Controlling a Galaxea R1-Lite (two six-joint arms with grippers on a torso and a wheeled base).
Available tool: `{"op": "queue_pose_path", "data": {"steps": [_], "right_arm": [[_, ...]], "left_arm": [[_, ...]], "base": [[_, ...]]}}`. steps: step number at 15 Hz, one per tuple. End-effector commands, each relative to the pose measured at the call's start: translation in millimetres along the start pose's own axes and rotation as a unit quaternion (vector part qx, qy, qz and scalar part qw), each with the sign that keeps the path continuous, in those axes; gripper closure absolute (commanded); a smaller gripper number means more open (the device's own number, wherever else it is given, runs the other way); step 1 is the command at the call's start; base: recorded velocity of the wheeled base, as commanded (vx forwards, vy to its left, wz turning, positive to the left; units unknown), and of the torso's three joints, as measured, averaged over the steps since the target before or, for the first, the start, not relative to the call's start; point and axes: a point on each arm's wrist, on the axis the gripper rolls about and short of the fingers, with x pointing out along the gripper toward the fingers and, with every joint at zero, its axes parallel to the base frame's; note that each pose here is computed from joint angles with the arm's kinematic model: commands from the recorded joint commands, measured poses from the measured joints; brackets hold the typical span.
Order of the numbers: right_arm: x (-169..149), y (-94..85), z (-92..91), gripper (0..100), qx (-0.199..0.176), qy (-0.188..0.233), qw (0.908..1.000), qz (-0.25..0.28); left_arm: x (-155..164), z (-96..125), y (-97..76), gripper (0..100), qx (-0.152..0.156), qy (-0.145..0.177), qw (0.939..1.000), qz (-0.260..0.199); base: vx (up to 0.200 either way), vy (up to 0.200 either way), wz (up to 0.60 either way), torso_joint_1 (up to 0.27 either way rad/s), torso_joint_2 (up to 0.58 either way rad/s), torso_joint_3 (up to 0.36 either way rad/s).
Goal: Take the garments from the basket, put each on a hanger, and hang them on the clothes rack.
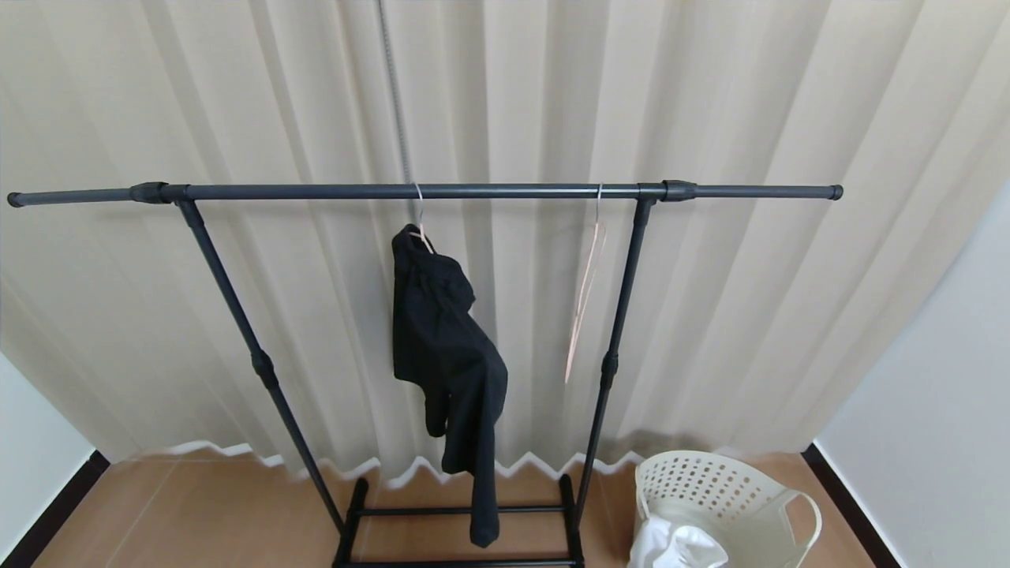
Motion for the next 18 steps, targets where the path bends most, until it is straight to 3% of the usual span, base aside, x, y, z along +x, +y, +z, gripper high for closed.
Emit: {"op": "queue_pose_path", "data": {"steps": [1, 13, 18], "right_arm": [[0.0, 0.0, 0.1, 0, 0.0, 0.0, 1.0, 0.0], [0.0, 0.0, 0.1, 0, 0.0, 0.0, 1.0, -0.001], [0.0, 0.0, -0.1, 0, -0.001, 0.001, 1.0, -0.001]], "left_arm": [[0.0, 0.0, 0.0, 0, 0.0, 0.0, 1.0, 0.0], [0.0, 0.0, 0.0, 0, -0.003, 0.0, 1.0, 0.0], [0.0, 0.0, 0.0, 0, -0.003, 0.0, 1.0, 0.0]], "base": [[0.0, 0.0, 0.0, -0.144, 0.34, 0.188], [0.0, 0.0, 0.0, -0.149, 0.37, 0.216], [0.0, 0.0, 0.0, -0.205, 0.54, 0.329]]}}
